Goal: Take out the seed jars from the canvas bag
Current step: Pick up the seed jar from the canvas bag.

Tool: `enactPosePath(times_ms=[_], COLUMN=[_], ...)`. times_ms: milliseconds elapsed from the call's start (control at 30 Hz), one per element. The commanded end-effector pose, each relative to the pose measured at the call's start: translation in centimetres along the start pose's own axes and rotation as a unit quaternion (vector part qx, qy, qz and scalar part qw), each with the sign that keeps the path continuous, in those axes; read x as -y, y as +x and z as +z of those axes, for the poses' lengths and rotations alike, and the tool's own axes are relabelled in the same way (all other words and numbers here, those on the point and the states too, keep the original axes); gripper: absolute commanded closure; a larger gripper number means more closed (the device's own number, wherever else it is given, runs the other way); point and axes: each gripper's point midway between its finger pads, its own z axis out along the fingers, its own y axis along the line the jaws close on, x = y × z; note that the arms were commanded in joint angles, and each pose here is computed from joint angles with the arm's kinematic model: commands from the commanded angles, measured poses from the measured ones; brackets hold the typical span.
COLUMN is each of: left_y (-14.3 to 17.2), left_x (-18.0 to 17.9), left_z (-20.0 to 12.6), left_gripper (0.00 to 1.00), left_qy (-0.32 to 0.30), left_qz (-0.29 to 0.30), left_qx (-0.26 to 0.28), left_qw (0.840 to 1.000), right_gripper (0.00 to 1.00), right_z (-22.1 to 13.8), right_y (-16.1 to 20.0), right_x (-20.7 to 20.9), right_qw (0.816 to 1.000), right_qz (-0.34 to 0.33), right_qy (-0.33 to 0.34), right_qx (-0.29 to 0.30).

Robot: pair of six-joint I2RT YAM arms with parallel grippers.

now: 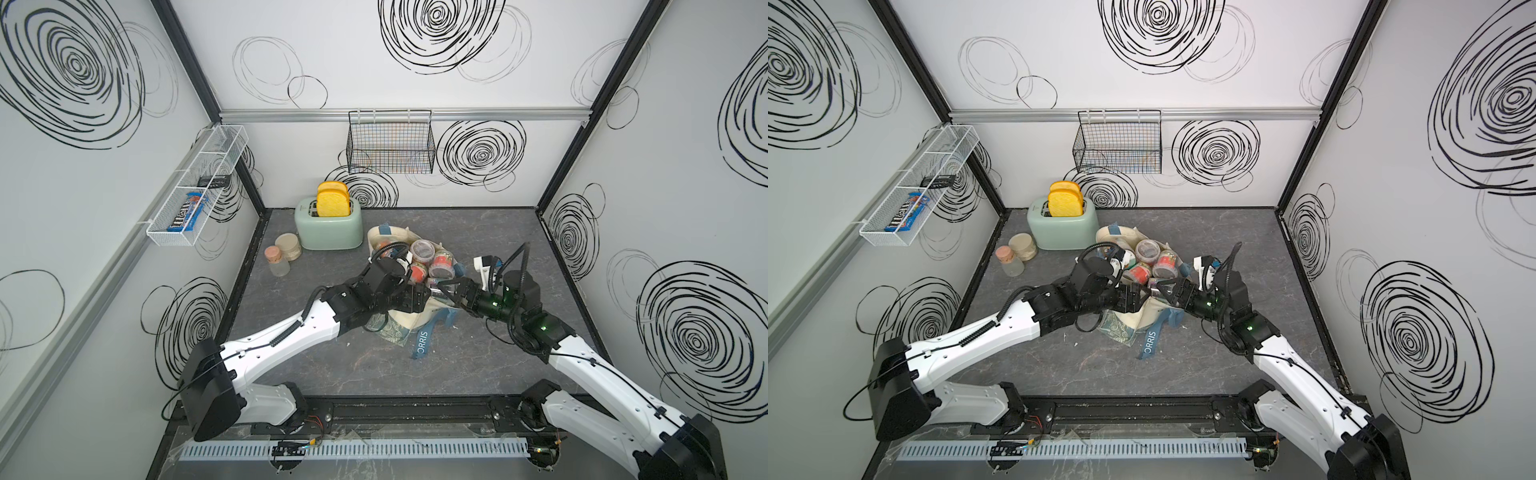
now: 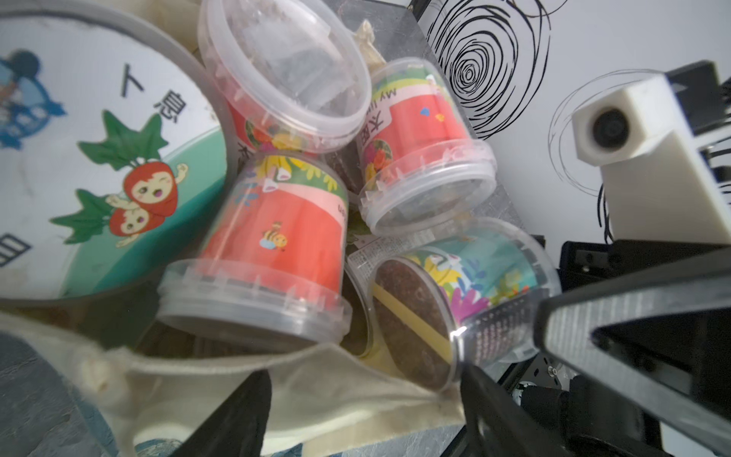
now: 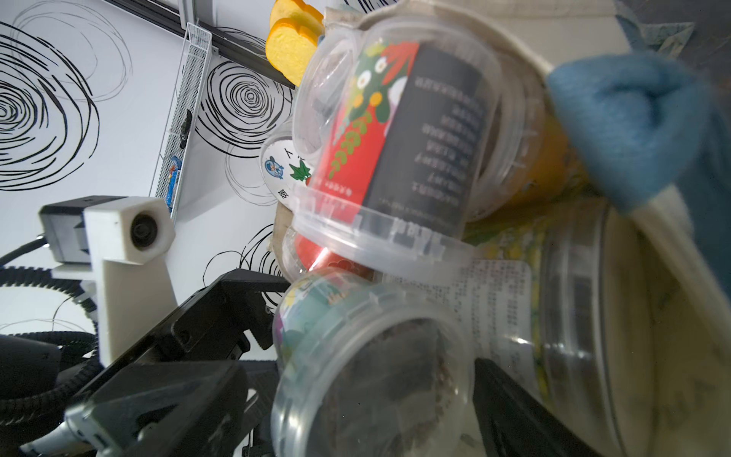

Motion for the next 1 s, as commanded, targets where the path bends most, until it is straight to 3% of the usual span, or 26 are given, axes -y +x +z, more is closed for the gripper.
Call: enactPosePath(times_ms=[0, 433, 967], left_y=[-1.2, -1.0, -1.0], left_x=[-0.4, -4.6, -4.6], left_z=[0.3, -0.8, -0.5], left_gripper=[0.2, 0.2, 0.21], left_qy=[-0.012, -0.05, -0.045], left_qz=[0.001, -0.028, -0.024], left_qx=[0.016, 0.022, 0.02], left_qw=[1.0, 0.998, 0.999], right_gripper=[0.08, 0.09, 0.09], right_z=[0.3, 0.5, 2.6], right_y=[0.6, 0.2, -0.3], right_x=[-0.2, -1.3, -1.2], right_qw=[1.0, 0.999, 0.999], right_qz=[0.016, 0.021, 0.015], right_qy=[-0.014, -0.04, -0.038], right_qx=[-0.012, -0.008, -0.004])
